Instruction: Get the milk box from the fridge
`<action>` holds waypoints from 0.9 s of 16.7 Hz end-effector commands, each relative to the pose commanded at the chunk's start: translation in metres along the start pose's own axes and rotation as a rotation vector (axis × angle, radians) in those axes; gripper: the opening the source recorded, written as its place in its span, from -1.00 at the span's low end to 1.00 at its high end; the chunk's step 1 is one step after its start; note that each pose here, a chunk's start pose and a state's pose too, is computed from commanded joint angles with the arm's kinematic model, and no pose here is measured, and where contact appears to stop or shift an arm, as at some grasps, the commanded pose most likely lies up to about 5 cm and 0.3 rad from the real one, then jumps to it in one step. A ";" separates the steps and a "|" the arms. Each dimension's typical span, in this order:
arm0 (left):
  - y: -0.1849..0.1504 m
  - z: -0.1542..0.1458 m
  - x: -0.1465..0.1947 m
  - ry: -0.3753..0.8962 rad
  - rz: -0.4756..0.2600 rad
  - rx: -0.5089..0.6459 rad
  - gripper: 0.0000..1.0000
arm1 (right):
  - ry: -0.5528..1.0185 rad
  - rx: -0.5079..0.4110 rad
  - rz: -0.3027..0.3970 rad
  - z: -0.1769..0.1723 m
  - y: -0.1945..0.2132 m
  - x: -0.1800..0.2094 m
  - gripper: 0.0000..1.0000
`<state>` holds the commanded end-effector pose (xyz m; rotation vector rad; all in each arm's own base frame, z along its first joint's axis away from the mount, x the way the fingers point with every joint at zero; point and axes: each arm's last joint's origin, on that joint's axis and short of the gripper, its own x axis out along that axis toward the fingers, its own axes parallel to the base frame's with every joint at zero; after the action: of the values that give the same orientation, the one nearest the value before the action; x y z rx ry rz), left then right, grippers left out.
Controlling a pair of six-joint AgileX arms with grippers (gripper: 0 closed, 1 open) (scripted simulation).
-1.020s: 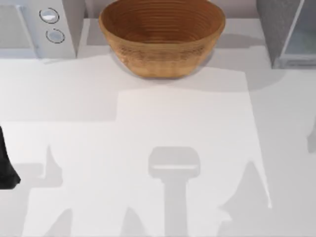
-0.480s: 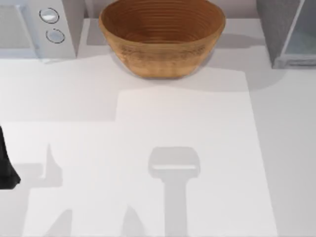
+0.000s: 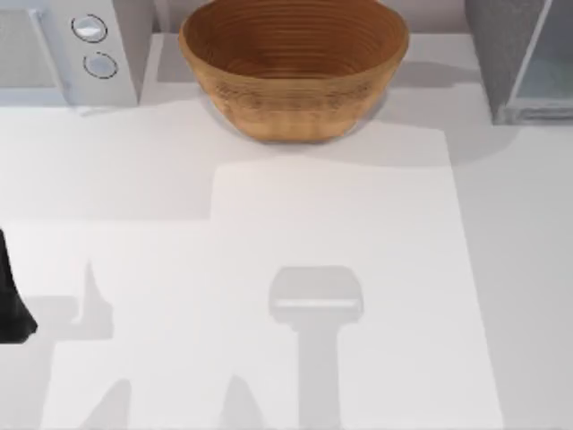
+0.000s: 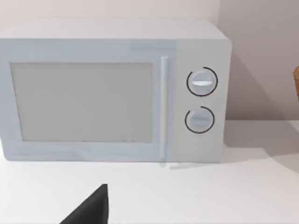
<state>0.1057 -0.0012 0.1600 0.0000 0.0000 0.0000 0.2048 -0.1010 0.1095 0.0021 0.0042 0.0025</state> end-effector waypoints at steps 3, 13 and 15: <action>0.000 0.000 0.000 0.000 0.000 0.000 1.00 | 0.015 0.006 0.000 -0.004 -0.003 0.018 1.00; 0.000 0.000 0.000 0.000 0.000 0.000 1.00 | -0.024 -0.011 -0.010 0.009 -0.001 0.183 1.00; 0.000 0.000 0.000 0.000 0.000 0.000 1.00 | -0.011 -0.007 -0.012 0.010 0.007 0.200 1.00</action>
<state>0.1057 -0.0012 0.1600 0.0000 0.0000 0.0000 0.4051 -0.0936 0.1183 -0.0052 -0.0071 -0.0090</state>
